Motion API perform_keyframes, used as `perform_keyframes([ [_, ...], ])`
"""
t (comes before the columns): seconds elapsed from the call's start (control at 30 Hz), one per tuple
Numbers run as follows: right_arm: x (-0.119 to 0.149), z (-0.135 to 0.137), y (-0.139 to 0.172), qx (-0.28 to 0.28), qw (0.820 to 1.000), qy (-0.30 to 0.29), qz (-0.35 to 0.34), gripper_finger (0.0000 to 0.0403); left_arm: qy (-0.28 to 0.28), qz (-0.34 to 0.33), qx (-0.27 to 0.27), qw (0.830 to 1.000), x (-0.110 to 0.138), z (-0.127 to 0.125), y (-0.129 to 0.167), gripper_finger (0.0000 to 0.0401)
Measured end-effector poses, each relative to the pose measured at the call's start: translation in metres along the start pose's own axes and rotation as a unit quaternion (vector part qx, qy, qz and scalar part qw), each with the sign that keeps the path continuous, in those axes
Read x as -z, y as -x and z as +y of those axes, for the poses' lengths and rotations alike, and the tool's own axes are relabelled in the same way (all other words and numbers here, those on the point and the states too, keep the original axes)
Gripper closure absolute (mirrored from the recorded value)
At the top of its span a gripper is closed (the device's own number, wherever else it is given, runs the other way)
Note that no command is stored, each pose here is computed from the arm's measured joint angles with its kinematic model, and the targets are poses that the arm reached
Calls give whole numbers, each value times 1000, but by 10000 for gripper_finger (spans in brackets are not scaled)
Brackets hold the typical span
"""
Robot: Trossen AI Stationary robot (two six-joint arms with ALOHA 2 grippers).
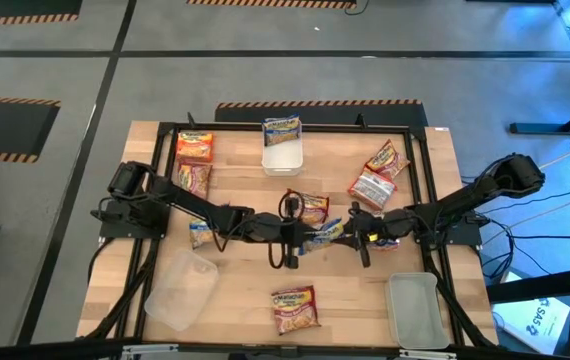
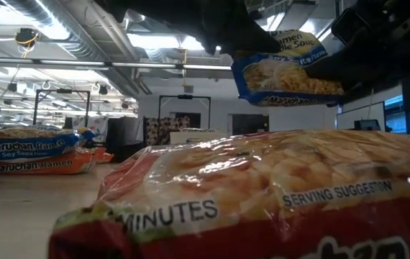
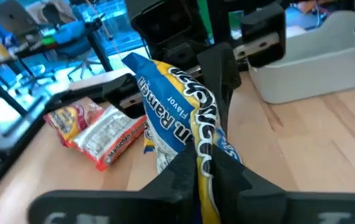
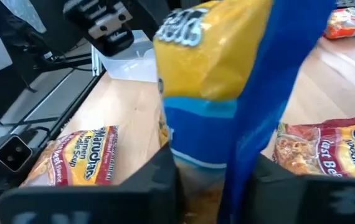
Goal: Sort Maruchan noodles
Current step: Put the blue noodle pack into the white bin
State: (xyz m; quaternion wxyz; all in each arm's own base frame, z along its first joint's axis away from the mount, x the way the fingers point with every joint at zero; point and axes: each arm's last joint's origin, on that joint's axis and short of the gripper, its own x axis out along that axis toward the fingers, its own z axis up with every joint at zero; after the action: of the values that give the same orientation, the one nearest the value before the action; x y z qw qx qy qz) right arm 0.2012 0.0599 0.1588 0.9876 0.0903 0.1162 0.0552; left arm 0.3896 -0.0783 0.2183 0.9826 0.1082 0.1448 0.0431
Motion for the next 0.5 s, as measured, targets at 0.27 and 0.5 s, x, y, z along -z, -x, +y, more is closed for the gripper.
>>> perform_keyframes([
  [0.27, 0, -1, 0, 21, 1000, 21, -1, 347, 101, 16, 50, 994, -6, 12, 7, 273],
  [0.5, 1, -3, 0, 44, 996, 75, 0, 358, 185, 19, 38, 982, -24, 34, 26, 195],
])
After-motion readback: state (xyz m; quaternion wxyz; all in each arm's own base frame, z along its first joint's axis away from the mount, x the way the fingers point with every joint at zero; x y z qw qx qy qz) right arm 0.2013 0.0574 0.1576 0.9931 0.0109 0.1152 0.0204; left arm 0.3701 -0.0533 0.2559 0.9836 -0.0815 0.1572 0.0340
